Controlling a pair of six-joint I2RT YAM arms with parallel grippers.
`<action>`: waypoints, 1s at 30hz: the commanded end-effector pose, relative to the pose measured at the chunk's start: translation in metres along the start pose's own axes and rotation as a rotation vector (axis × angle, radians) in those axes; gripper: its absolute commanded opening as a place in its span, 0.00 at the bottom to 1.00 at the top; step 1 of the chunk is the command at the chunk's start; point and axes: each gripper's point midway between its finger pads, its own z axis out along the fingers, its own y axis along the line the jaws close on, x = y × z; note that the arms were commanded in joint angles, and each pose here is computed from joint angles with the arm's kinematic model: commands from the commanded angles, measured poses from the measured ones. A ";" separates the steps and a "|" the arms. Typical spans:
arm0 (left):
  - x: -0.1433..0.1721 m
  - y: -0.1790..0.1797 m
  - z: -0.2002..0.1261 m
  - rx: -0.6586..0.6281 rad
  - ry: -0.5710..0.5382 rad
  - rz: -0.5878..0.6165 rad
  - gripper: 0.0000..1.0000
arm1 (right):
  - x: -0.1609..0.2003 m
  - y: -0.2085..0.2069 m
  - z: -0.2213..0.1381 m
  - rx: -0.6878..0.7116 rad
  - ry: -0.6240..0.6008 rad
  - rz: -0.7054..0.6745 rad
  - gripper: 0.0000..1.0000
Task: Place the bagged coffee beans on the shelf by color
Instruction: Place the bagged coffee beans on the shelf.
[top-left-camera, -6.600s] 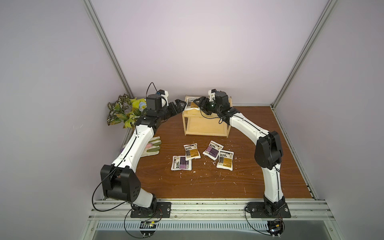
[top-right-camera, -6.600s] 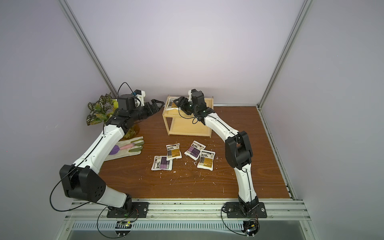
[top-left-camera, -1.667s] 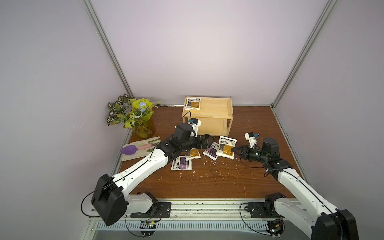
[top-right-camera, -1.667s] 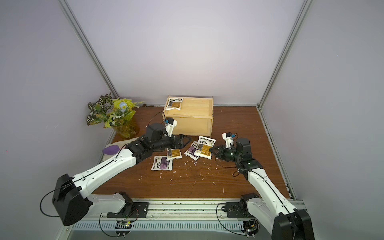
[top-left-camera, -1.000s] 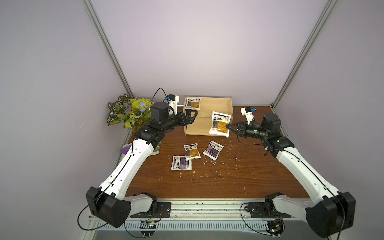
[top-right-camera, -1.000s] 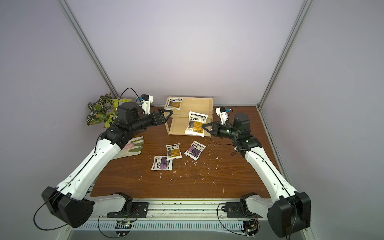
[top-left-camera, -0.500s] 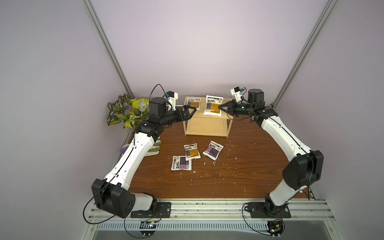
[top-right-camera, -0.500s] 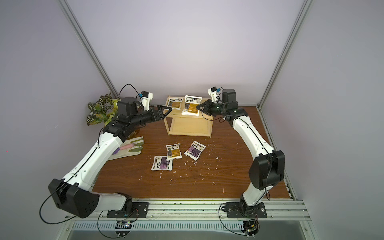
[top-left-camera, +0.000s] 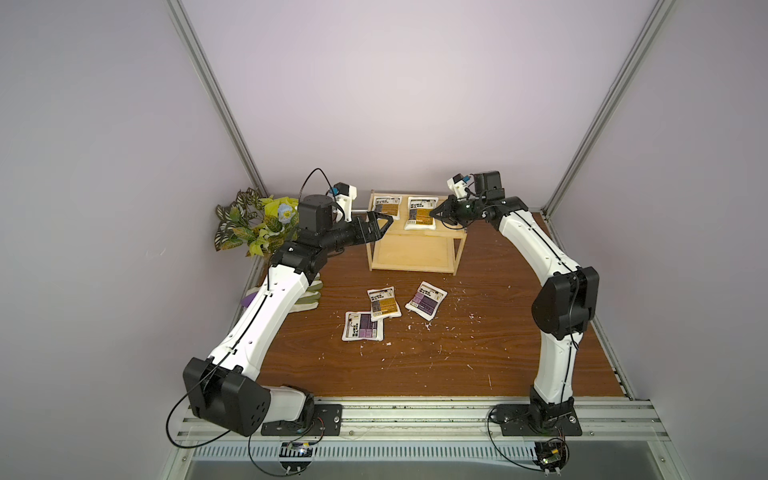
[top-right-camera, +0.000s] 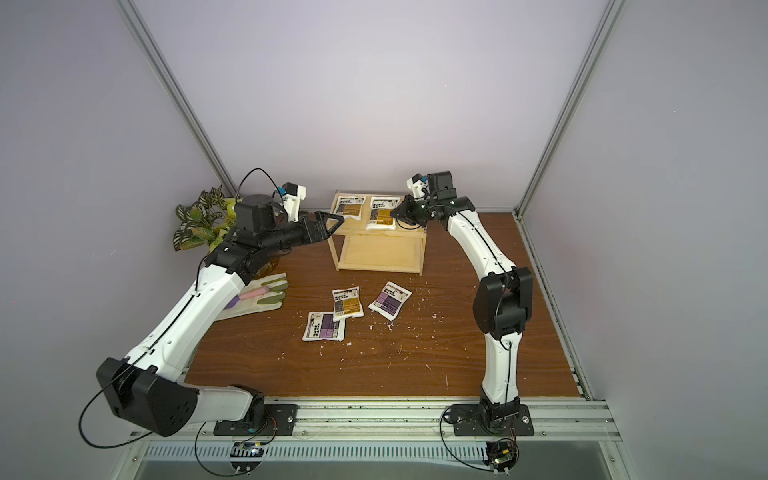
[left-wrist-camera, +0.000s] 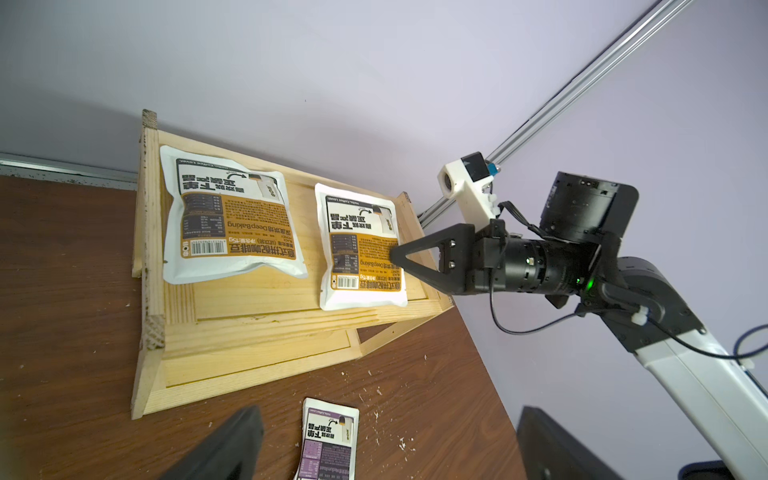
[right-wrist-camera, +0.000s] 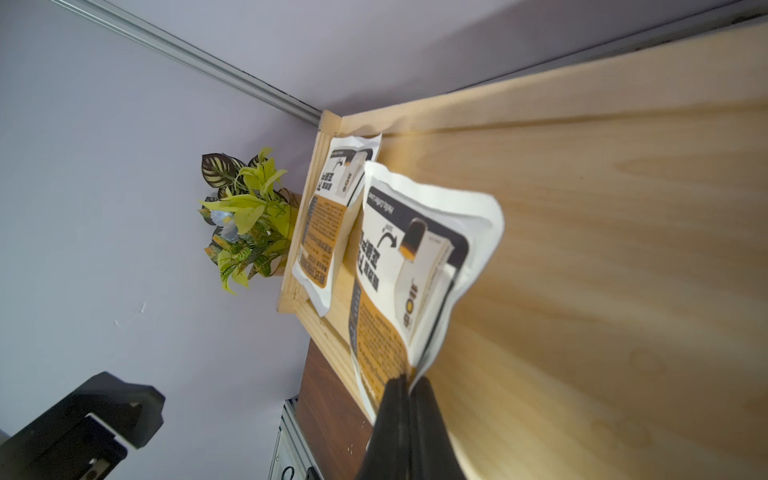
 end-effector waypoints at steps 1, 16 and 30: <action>-0.003 0.001 -0.008 -0.004 -0.022 0.020 1.00 | -0.012 0.018 -0.004 -0.010 -0.021 -0.045 0.00; -0.003 0.000 -0.013 -0.011 -0.032 0.029 0.99 | -0.028 0.009 0.017 0.041 -0.020 -0.040 0.40; -0.003 0.000 -0.013 -0.008 -0.038 0.024 0.99 | -0.034 0.020 0.007 0.035 -0.049 -0.057 0.54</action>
